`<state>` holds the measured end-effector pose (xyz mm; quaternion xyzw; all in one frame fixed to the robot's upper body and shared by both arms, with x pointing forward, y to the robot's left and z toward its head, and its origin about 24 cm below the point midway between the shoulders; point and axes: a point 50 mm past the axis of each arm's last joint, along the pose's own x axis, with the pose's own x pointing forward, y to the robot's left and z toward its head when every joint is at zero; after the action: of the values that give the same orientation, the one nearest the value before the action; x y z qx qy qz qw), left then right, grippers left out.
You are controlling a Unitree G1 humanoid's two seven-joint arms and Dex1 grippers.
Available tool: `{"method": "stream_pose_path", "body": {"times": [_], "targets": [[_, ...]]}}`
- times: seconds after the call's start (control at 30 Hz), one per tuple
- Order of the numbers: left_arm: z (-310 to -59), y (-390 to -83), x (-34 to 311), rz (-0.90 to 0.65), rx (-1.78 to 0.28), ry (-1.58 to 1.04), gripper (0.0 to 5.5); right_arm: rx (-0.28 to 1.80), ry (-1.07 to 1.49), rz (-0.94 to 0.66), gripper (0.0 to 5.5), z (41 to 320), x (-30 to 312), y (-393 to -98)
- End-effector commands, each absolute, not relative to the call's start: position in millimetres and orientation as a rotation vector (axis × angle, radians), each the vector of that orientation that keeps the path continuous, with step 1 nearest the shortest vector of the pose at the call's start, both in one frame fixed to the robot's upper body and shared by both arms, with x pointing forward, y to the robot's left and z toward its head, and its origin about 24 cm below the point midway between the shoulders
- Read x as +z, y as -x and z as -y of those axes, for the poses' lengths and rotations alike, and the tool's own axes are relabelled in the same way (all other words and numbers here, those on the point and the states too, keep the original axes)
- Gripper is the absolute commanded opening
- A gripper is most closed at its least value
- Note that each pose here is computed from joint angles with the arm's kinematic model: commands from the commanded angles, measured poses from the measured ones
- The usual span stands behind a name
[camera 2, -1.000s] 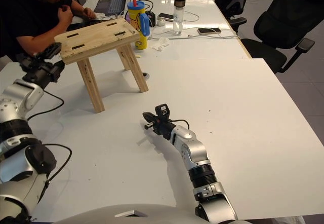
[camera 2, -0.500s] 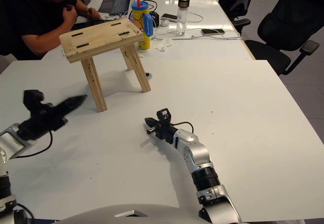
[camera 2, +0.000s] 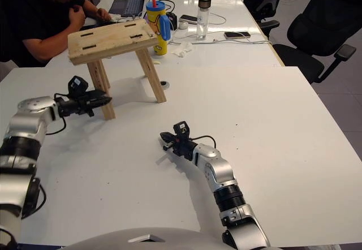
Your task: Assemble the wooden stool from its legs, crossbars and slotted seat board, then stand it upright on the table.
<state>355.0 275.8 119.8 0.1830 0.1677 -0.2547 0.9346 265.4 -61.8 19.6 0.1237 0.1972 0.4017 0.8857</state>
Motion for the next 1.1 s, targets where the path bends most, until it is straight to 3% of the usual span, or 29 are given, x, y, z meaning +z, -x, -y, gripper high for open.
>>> {"method": "stream_pose_path", "body": {"times": [0.03,0.13,0.23,0.33,0.43,0.53,0.67,0.8,1.1], "targets": [[-310.7,-385.3,171.5,-0.237,0.029,-0.735,1.78,0.898,-0.202,-0.4,0.0,49.8,25.8,-268.1],[-307.9,-382.3,155.0,-0.259,-0.015,-0.766,1.78,0.9,-0.2,-0.406,0.0,49.9,24.7,-265.4],[-292.8,-373.8,122.7,-0.206,-0.144,-0.59,1.78,0.892,-0.204,-0.411,0.0,53.7,23.8,-264.2],[-273.4,-349.3,83.4,-0.106,-0.223,-0.383,1.78,0.861,-0.208,-0.343,0.0,61.4,33.2,-270.9],[-252.3,-317.3,71.2,0.045,-0.169,-0.165,1.78,0.77,-0.223,-0.201,0.0,74.8,54.7,-286.7],[-227.0,-305.4,83.7,0.155,-0.127,-0.046,1.78,0.606,-0.201,-0.075,0.0,97.2,72.9,-304.1],[-197.4,-319.0,98.5,0.168,-0.154,0.013,1.78,0.407,-0.117,-0.003,0.0,118.1,86.3,-324.3],[-194.7,-335.6,114.8,0.188,-0.027,-0.027,1.78,0.293,-0.073,0.042,0.0,128.2,101.4,-342.6],[-181.6,-346.9,142.1,0.317,0.139,0.05,1.78,0.253,-0.048,0.115,0.0,131.7,120.0,-357.7]]}}
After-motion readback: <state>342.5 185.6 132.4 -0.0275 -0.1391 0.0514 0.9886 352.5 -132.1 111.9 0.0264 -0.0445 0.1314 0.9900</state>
